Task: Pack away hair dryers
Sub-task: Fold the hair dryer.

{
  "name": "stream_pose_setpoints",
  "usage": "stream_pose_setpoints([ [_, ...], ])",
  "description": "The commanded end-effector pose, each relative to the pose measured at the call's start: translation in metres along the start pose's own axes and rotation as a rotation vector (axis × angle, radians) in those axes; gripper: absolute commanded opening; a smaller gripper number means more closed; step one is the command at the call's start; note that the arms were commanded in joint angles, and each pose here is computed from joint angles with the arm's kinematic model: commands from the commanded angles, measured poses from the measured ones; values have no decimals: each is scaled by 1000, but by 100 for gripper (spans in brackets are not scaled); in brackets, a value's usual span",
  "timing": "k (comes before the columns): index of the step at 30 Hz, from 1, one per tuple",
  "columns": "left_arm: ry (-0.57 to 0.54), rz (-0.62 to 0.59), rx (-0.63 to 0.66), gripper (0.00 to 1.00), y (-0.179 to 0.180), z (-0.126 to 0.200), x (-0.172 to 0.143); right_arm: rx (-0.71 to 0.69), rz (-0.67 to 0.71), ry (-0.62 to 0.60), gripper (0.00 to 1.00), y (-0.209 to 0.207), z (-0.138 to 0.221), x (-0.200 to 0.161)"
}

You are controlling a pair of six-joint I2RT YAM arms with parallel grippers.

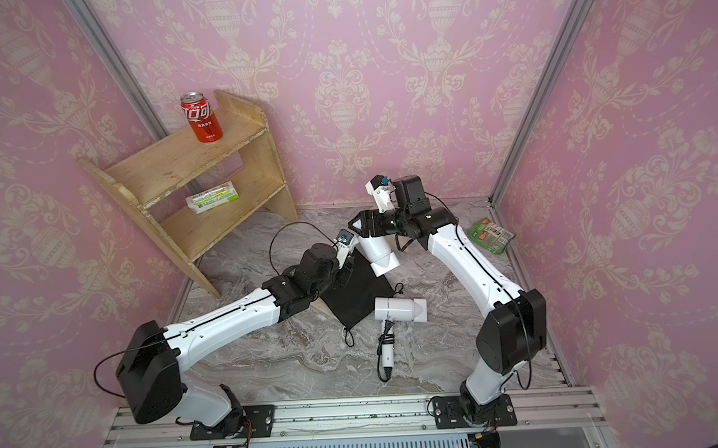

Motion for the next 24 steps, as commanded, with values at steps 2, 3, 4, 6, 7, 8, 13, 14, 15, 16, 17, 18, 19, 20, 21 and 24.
stream_pose_setpoints([
  [2, -246, 266, 238, 19, 44, 17, 54, -47, -147, -62, 34, 6, 13, -5],
  [3, -254, 277, 246, 19, 45, 17, 55, -49, -153, -84, 34, 6, 15, -4],
  [4, -263, 293, 252, 19, 45, 17, 56, -48, -157, -110, 35, 8, 17, -3],
  [6, -279, 313, 247, 19, 45, 17, 58, -49, -168, -152, 35, 11, 18, -4],
  [7, -286, 326, 246, 18, 45, 17, 59, -41, -171, -170, 35, 13, 17, -5],
  [8, -293, 335, 246, 19, 45, 17, 61, -42, -176, -185, 35, 15, 16, -6],
  [13, -325, 382, 237, 18, 45, 17, 69, -45, -205, -300, 35, 23, 18, -12],
  [14, -332, 395, 232, 19, 46, 17, 71, -38, -203, -319, 35, 25, 18, -13],
  [15, -337, 408, 224, 19, 45, 17, 72, -37, -201, -337, 35, 26, 19, -15],
  [16, -342, 424, 219, 19, 45, 17, 72, -38, -199, -360, 35, 28, 21, -16],
  [17, -348, 441, 211, 19, 44, 18, 73, -33, -196, -385, 36, 30, 22, -17],
  [18, -352, 452, 204, 19, 44, 18, 73, -30, -198, -402, 36, 31, 23, -19],
  [19, -355, 465, 201, 19, 44, 17, 74, -22, -201, -423, 36, 31, 24, -20],
  [20, -361, 479, 194, 19, 44, 17, 74, -13, -202, -443, 36, 32, 24, -22],
  [21, -364, 487, 189, 19, 43, 17, 75, -15, -203, -449, 36, 30, 22, -28],
  [24, -374, 516, 173, 19, 43, 18, 76, 9, -201, -505, 36, 36, 23, -34],
])
Point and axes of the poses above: each gripper's point midway between its finger pads, its own z axis back along the fingers, its own y axis along the line the jaws close on, x = y × z, the point moved 8 cm from there along z, back along the fingers, and after that the axes turned 1 degree about -z, right-handed, at the moved point
